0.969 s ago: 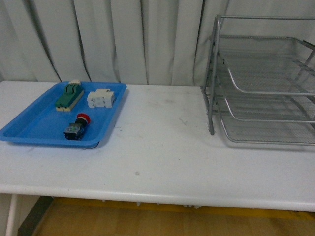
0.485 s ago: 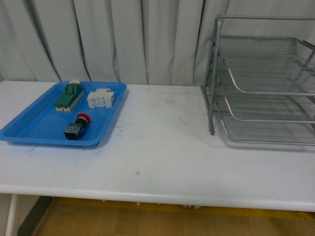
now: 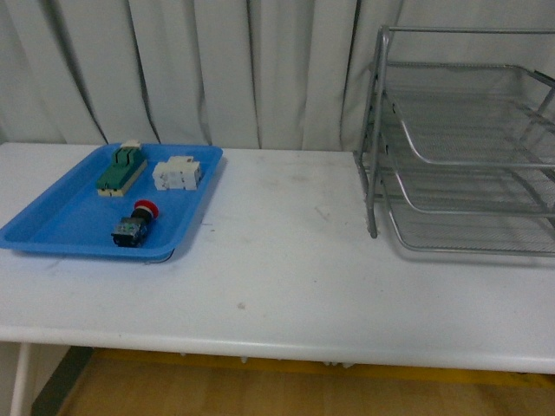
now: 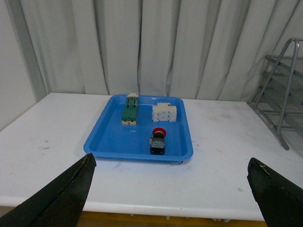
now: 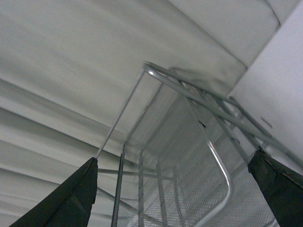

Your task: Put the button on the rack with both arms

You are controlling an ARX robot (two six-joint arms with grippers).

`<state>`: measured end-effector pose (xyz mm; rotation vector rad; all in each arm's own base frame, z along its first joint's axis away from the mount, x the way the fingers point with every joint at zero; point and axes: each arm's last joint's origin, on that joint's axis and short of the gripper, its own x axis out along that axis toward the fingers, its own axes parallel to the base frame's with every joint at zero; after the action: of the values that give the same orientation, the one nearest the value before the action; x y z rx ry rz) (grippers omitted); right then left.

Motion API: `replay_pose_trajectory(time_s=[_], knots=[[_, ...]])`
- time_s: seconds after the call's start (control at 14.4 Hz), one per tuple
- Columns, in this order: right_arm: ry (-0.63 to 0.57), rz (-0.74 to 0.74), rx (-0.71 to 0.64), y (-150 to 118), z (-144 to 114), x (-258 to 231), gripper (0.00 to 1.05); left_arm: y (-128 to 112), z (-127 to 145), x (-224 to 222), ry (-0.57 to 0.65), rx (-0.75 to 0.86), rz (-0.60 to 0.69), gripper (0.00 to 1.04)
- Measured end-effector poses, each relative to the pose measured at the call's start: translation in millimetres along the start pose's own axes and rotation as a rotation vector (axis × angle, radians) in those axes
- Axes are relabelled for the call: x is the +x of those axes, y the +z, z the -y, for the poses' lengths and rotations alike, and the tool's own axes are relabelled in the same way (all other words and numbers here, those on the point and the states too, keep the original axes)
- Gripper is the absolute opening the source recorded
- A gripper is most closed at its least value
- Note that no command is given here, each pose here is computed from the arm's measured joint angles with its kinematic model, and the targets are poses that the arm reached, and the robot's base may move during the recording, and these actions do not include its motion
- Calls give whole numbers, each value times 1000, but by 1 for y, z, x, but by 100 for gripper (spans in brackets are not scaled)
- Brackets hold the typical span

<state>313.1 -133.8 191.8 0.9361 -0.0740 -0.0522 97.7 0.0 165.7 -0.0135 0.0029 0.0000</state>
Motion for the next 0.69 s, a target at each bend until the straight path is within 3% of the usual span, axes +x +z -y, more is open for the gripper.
replay_pose_trajectory(time_s=[0.14, 0.28, 0.48, 0.69], knots=[[-55, -82, 231, -30, 23, 14, 98, 0, 0, 0, 0, 0, 0, 98], [-6, -141, 371, -55, 25, 23, 98, 0, 0, 0, 0, 0, 0, 98], [82, -273, 484, -89, 13, 21, 98, 0, 0, 0, 0, 0, 0, 98], [-13, -431, 577, -127, 31, 7, 98, 0, 0, 0, 0, 0, 0, 98]])
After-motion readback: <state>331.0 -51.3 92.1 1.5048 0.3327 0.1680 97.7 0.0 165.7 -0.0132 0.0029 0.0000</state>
